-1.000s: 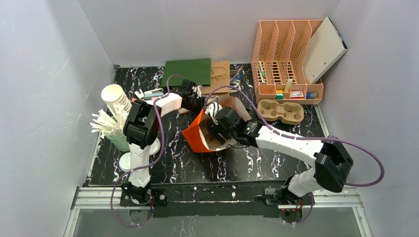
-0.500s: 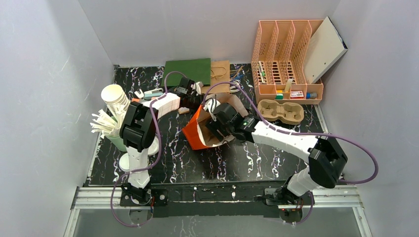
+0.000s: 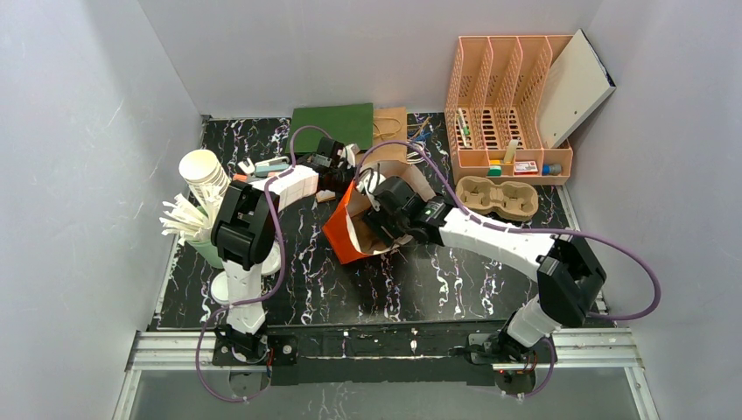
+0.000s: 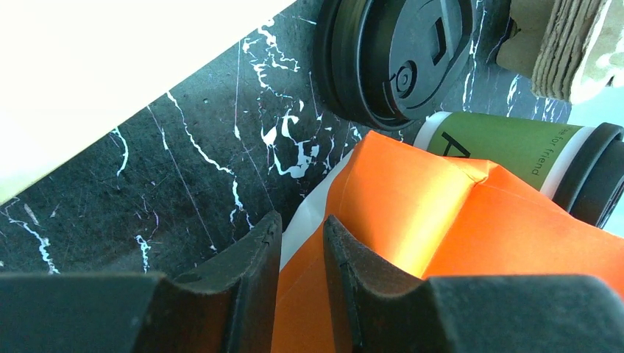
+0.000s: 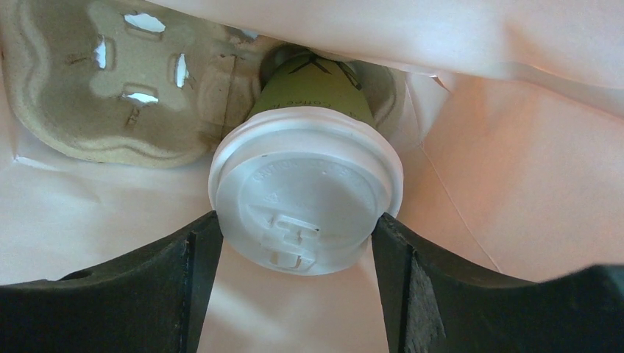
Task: Pack the takeout coffee
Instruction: Place the coffee cup on the cup tray.
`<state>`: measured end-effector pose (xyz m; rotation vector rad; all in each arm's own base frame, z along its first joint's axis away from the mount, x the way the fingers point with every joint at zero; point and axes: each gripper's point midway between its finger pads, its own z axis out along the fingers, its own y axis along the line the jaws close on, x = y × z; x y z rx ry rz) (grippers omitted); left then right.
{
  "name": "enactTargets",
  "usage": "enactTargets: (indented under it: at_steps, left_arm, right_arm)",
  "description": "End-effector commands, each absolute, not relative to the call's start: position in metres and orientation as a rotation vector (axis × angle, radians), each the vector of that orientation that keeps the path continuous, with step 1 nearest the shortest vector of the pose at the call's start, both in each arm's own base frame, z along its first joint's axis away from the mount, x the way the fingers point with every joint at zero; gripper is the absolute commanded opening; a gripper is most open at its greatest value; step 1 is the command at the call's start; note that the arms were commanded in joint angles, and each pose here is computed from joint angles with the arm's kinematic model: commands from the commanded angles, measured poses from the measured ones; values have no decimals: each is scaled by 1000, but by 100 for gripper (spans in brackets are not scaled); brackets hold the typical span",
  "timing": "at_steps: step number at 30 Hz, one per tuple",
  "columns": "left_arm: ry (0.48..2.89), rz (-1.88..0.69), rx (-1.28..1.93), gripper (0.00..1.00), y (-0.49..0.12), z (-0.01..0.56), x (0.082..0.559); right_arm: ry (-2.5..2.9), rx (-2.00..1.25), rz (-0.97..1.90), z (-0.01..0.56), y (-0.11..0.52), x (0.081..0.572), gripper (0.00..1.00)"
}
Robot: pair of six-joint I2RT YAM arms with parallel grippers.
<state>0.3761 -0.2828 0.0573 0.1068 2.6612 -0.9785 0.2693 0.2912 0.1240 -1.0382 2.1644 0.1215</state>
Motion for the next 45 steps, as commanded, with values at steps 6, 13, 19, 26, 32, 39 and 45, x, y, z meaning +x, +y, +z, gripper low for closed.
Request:
enactTargets:
  at_steps: [6, 13, 19, 26, 32, 39, 45]
  left_arm:
    - [2684, -1022, 190, 33, -297, 96, 343]
    - [2702, -980, 107, 38, -282, 94, 351]
    - [2716, -1090, 129, 36, -291, 87, 340]
    - [2763, -1171, 194, 35, -303, 76, 318]
    - [2785, -1190, 232, 35, -308, 72, 303]
    - [2793, -1162, 246, 35, -302, 68, 297]
    - [2796, -1144, 250, 35, -301, 66, 296]
  right_arm:
    - [2395, -1102, 104, 71, 282, 256, 50]
    - [2500, -1081, 73, 77, 284, 254, 49]
    - [2582, -1052, 58, 94, 286, 251, 49]
    - [2692, -1042, 8, 99, 279, 245, 49]
    - [2748, -1028, 39, 106, 281, 247, 49]
    - [2828, -1030, 8, 87, 271, 238, 48]
    - [2847, -1029, 0, 65, 260, 227, 48]
